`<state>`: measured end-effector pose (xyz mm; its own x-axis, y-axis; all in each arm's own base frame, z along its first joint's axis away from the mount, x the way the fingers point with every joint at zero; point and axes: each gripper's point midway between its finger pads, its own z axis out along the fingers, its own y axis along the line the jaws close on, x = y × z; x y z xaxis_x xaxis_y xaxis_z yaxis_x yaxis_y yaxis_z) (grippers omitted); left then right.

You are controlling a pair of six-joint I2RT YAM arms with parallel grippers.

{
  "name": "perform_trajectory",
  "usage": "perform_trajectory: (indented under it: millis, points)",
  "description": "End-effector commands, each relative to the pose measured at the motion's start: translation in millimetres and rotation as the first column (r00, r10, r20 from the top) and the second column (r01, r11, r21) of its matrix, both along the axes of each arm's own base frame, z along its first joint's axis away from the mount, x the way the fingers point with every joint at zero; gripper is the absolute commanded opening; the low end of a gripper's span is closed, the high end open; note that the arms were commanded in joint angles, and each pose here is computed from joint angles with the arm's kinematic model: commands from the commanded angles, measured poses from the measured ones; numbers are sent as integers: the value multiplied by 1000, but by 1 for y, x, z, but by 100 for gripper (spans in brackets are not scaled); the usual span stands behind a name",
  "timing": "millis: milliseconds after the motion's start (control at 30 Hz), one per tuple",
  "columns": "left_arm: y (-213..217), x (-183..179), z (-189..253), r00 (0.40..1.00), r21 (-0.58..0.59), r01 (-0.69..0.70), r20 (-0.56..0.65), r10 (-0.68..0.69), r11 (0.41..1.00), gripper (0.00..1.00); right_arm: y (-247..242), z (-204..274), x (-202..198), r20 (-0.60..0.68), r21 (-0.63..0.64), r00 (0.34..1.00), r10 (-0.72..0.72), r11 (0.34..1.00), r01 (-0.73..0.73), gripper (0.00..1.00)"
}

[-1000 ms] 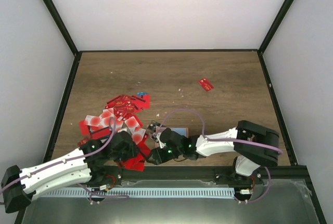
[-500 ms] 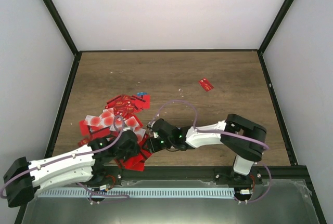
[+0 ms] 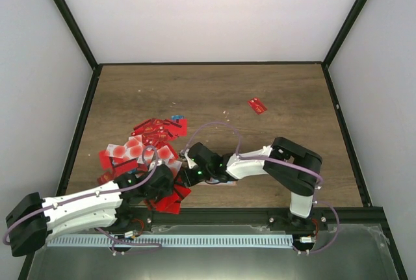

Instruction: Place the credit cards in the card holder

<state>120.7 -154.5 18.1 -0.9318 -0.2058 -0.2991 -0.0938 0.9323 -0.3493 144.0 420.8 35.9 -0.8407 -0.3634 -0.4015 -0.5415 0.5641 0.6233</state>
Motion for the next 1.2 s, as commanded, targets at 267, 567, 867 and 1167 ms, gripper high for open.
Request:
perform_trajectory:
  millis: [267, 567, 867, 1167]
  points:
    - [-7, -3, -18, 1000, -55, 15, -3, -16, 998, 33, 0, 8, -9, -156, 128, 983, 98, 989, -79, 48]
    - [-37, 1, 12, 995, -256, 87, 78, -69, 963, 33, -9, -3, -9, -221, 159, 970, 105, 985, -71, 48]
    - [-49, 5, 58, 979, -417, 138, 193, -61, 898, 33, -13, -8, -6, -222, 140, 972, 81, 989, -50, 48]
    - [2, 6, 28, 995, -113, -52, 75, 60, 992, 37, -19, -3, 1, -178, 107, 983, 46, 994, -28, 48]
